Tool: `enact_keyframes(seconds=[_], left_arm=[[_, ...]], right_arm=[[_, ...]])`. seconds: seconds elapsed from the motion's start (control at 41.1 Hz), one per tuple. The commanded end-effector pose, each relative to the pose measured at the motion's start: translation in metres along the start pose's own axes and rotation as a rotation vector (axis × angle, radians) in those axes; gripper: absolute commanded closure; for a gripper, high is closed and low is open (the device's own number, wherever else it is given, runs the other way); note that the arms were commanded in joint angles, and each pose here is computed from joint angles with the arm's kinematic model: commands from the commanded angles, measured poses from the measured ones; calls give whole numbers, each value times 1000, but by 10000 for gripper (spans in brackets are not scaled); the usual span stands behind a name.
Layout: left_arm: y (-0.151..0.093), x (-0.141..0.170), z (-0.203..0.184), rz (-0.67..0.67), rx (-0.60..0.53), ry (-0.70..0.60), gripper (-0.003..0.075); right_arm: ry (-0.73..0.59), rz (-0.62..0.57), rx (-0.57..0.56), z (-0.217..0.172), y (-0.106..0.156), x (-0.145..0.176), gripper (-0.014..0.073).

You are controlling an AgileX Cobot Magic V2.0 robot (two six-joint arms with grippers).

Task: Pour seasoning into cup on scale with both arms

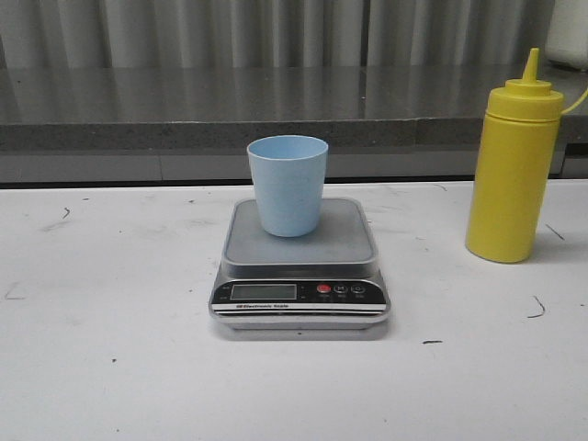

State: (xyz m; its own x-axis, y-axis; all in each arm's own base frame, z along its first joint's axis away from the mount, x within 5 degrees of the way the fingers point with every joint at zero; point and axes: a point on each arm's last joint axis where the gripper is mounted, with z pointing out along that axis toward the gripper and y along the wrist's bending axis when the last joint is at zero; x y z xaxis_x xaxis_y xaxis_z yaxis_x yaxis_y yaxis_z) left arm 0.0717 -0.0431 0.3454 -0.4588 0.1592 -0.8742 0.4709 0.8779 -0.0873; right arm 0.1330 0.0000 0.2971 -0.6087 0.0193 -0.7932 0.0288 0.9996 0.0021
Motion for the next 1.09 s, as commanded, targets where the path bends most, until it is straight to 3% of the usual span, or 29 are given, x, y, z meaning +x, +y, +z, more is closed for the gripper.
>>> enact_keyframes(seconds=[0.0, 0.729, 0.923, 1.069], left_arm=[[-1, -11, -4, -5, 8, -88, 314], [1, -11, -3, 24, -13, -93, 314], [1, -11, -3, 24, -13, -93, 314], [1, -11, -3, 24, -13, -93, 314]], right_arm=[[-88, -25, 1, -5, 0, -15, -59], [-94, 7, -24, -5, 3, -15, -59], [-80, -146, -111, -11, 18, -18, -59], [-68, -186, -150, -13, 26, -26, -59]])
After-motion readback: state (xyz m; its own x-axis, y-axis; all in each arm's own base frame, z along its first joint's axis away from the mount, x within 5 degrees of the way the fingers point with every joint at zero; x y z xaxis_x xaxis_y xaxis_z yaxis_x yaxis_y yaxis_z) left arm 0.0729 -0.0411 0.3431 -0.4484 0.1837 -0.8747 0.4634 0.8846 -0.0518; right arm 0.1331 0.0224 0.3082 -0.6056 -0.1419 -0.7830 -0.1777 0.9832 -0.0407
